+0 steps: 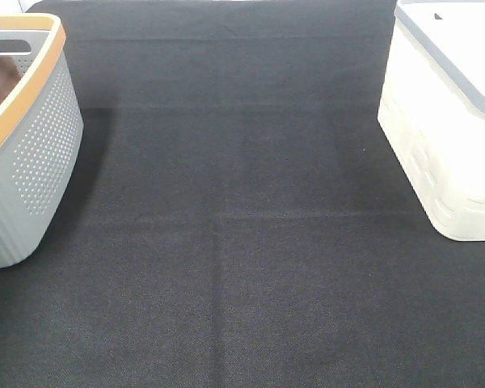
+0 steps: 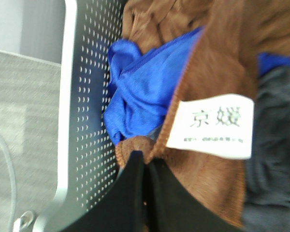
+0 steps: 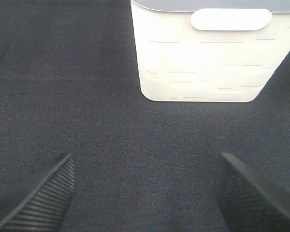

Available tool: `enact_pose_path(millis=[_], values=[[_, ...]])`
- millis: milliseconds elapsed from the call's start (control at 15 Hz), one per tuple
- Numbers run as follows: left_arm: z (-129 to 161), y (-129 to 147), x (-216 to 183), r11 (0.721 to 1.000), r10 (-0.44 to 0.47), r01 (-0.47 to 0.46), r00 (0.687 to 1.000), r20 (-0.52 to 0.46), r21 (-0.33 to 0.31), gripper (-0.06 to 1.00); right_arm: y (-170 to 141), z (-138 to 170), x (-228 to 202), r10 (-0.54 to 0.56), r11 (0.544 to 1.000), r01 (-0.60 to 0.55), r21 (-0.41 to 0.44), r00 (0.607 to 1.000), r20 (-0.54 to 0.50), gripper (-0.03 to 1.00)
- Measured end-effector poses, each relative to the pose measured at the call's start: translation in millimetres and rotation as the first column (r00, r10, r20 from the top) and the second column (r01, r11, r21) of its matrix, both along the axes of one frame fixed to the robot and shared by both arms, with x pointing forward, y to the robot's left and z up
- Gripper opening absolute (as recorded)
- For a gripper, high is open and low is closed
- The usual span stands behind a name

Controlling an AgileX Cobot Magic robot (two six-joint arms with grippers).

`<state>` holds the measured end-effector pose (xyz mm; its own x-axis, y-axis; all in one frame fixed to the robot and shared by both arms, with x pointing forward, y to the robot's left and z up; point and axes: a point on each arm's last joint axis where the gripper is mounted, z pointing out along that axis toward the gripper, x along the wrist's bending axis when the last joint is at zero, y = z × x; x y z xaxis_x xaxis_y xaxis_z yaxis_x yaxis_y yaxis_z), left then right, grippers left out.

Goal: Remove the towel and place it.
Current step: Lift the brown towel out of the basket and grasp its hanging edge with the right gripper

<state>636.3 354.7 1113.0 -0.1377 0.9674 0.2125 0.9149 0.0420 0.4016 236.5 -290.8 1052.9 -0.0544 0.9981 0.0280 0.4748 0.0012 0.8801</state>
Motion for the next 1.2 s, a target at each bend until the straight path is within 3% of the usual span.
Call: enact_pose_path(millis=[133,267,467,533,600,800,933,1000,1200], values=[[44,-11,-21,0.995,-0.013,0.029,0.985,0.17,-0.091,0.0,0,0,0,0.0,1.0,0.0,0.0,1.0,0.0,0.75],[75,-20,-36,0.985,-0.017,0.071,0.948,0.318,-0.159,0.0,0,0,0,0.0,1.0,0.0,0.0,1.0,0.0,0.75],[121,-33,-57,0.957,0.003,0.159,0.83,0.557,-0.243,0.0,0,0,0,0.0,1.0,0.0,0.0,1.0,0.0,0.75],[121,-33,-57,0.957,0.003,0.159,0.83,0.557,-0.243,0.0,0,0,0,0.0,1.0,0.0,0.0,1.0,0.0,0.75],[139,-39,-65,0.935,0.029,0.208,0.762,0.647,-0.288,0.0,0,0,0,0.0,1.0,0.0,0.0,1.0,0.0,0.75],[162,-48,-76,0.889,0.065,0.306,0.655,0.753,-0.342,0.0,1,0,0,0.004,1.0,-0.004,0.01,1.0,0.0,0.75],[170,-54,-77,0.843,0.092,0.372,0.612,0.785,-0.389,0.0,6,1,3,0.037,0.997,-0.036,0.066,0.999,-0.015,0.75],[174,-61,-78,0.792,0.109,0.434,0.592,0.799,-0.43,0.0,9,2,7,0.058,0.993,-0.055,0.1,0.998,-0.024,0.75],[184,-73,-81,0.682,0.119,0.564,0.543,0.831,-0.466,0.0,20,9,23,0.149,0.964,-0.134,0.229,0.988,-0.05,0.75]])
